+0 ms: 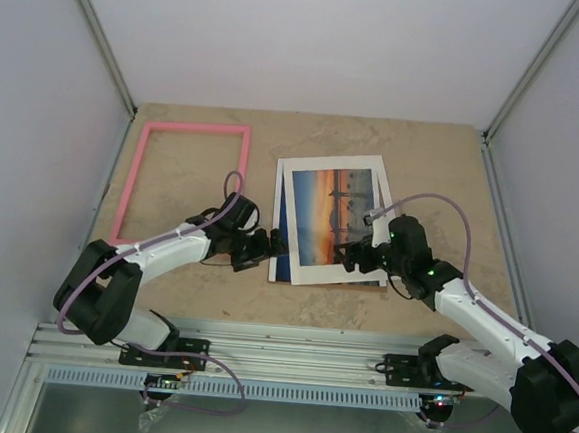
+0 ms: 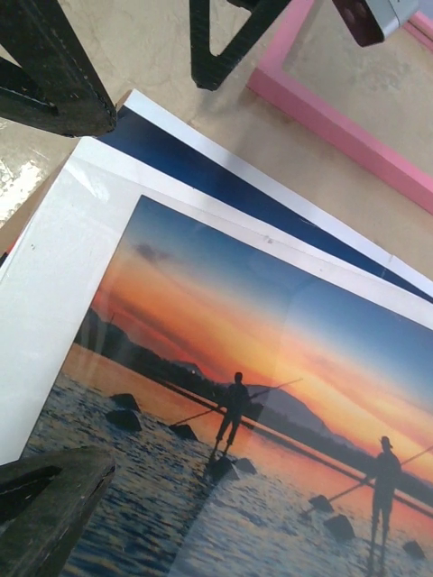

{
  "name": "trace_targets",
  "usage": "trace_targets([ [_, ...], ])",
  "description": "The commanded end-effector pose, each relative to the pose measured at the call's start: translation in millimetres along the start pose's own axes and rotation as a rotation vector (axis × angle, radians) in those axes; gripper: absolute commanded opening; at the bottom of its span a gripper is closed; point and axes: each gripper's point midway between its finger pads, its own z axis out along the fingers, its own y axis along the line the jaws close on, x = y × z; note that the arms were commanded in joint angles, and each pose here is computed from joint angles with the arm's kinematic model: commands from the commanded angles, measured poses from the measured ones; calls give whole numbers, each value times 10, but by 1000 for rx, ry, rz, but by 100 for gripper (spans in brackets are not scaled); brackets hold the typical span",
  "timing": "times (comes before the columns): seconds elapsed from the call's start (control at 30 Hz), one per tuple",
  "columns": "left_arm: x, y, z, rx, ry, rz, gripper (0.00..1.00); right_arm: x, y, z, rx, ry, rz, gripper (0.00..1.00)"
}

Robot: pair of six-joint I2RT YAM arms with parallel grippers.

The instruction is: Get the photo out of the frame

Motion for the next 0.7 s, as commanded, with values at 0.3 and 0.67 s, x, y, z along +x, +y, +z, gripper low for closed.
trace_targets([
  [0.3,251,12,40,69,84,-8,100,13,128,132,-22,12,2,94],
  [0.67,305,-32,127,96,113,-10,94,47,127,163,-16,22,4,94],
])
